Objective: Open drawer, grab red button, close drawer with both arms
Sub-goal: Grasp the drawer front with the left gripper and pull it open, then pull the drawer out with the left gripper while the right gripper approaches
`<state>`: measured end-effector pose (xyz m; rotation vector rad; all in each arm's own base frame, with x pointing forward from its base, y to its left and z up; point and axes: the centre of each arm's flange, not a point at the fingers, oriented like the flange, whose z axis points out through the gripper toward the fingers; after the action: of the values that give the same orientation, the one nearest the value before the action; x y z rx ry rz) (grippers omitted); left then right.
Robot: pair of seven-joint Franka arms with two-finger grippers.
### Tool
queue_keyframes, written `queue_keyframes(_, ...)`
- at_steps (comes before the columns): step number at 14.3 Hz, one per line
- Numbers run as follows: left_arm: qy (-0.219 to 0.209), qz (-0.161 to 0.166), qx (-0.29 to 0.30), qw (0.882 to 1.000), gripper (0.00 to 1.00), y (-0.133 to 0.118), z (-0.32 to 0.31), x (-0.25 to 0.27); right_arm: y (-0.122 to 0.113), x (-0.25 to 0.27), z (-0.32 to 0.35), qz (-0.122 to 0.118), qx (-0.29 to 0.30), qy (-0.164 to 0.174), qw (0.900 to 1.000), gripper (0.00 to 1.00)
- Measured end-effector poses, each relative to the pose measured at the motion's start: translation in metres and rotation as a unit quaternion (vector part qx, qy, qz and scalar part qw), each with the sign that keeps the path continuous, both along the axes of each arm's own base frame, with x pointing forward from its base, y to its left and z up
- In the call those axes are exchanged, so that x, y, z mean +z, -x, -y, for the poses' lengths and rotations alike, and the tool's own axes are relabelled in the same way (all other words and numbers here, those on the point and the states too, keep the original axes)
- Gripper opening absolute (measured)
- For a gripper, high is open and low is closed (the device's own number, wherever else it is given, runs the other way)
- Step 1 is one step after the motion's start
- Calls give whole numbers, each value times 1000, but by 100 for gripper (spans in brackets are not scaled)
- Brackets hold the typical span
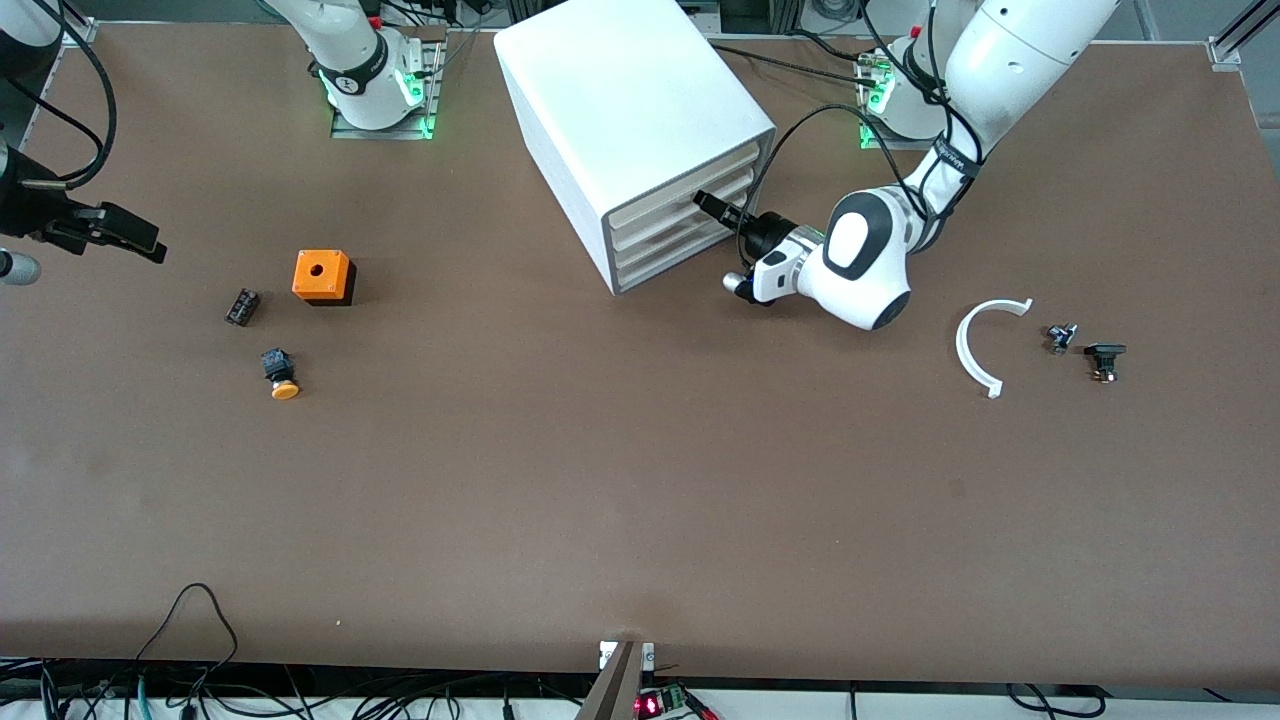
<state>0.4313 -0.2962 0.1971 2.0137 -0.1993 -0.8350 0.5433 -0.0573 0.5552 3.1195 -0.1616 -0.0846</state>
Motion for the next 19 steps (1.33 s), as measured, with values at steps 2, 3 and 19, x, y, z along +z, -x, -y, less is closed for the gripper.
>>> queue_keyframes(2, -13, 47, 49, 998, 30, -38, -36, 16, 0, 0, 3, 0, -3, 0, 1000, 100)
queue_keyframes(3, -21, 65, 76, 995, 29, -58, -62, 22, 0, 0, 3, 1, -3, 0, 1000, 100)
queue_keyframes(19, -224, 440, 33, 869, 100, -177, -215, 265, -42, -71, -146, 6, 111, -34, 993, 100)
